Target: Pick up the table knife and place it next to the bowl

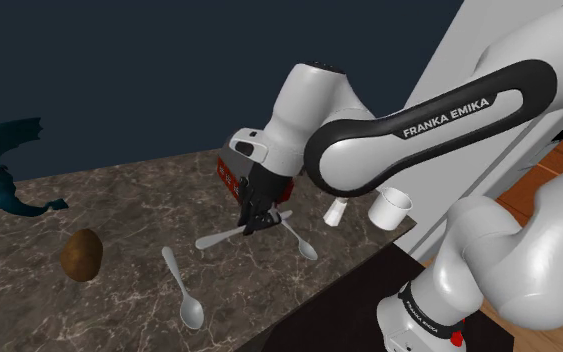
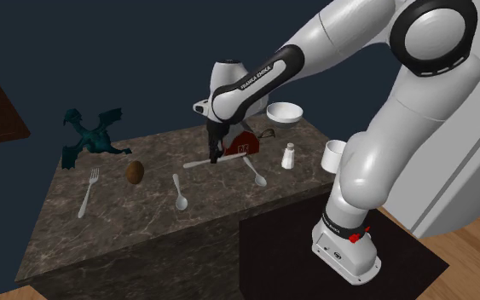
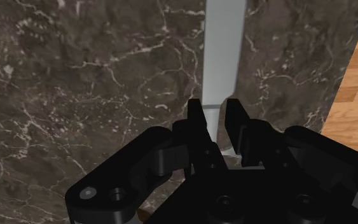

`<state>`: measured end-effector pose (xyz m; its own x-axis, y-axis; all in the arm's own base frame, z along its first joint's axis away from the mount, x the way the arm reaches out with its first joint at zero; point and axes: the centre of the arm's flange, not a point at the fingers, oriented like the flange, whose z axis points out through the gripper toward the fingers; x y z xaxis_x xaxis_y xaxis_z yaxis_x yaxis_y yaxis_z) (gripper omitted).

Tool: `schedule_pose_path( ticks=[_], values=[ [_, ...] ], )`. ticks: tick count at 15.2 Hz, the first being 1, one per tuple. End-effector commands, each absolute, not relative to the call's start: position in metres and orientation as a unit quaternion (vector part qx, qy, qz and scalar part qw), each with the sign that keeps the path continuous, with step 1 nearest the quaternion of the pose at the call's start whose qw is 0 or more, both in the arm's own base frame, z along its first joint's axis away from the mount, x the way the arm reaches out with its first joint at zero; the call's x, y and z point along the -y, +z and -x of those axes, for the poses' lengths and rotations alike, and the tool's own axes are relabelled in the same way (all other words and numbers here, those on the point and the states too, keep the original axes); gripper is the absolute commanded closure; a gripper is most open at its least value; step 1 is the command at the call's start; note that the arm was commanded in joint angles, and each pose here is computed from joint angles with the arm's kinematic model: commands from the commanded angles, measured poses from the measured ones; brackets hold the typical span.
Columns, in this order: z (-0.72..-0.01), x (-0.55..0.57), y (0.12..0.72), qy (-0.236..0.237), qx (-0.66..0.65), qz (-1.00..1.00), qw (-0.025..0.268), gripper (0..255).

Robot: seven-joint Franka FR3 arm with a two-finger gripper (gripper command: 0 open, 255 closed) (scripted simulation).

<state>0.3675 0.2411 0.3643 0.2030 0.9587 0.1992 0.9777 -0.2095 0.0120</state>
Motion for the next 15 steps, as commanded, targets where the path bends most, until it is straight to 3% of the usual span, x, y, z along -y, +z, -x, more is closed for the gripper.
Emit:
schedule_pose_path(
  ticks=[1,9,15],
  values=[
    [-0.367,-0.241,0.375,-0.081,0.626,0.773,0.058,255],
    [-0.367,-0.241,0.412,-0.081,0.626,0.773,0.058,255],
    [-0.376,-0.163,0.413,-0.081,0.626,0.773,0.058,255]
  ],
)
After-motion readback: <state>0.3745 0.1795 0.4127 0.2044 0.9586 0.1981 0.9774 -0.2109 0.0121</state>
